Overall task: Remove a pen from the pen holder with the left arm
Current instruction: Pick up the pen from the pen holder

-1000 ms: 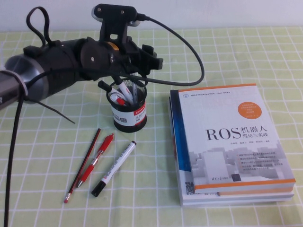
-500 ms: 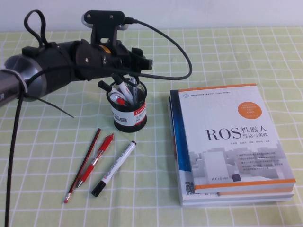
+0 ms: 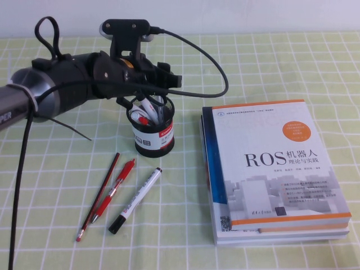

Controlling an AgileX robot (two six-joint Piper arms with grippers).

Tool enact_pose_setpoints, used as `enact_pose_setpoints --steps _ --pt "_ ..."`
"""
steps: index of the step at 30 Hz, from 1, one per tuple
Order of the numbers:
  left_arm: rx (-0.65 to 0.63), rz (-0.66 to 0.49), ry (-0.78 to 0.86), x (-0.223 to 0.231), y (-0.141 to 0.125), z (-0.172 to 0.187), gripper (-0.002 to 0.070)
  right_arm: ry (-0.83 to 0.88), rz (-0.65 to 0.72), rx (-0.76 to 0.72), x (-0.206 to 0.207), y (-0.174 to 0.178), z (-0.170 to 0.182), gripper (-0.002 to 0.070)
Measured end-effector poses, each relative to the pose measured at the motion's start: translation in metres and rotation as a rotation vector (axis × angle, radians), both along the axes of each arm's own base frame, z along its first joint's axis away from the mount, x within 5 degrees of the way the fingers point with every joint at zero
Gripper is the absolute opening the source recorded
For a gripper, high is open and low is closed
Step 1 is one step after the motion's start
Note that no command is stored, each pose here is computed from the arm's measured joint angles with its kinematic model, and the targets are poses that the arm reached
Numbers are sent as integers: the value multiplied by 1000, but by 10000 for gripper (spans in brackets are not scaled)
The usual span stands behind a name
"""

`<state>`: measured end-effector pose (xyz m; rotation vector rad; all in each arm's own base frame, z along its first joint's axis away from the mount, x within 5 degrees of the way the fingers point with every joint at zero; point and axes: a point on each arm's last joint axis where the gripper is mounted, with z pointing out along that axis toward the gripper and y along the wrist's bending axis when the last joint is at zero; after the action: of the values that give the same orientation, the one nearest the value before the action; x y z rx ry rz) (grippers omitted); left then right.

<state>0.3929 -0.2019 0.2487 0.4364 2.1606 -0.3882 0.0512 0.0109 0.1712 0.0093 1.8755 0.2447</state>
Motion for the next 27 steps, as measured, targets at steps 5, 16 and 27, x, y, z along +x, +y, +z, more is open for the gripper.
enact_pose_setpoints --steps 5,16,27 --pt "7 0 13 2 -1 -7 379 0 0 0 0 0 0 -12" --pt "11 1 24 3 -1 -12 371 0 0 0 0 0 0 -12" --pt "10 2 22 4 -2 -13 109 0 0 0 0 0 0 -13"
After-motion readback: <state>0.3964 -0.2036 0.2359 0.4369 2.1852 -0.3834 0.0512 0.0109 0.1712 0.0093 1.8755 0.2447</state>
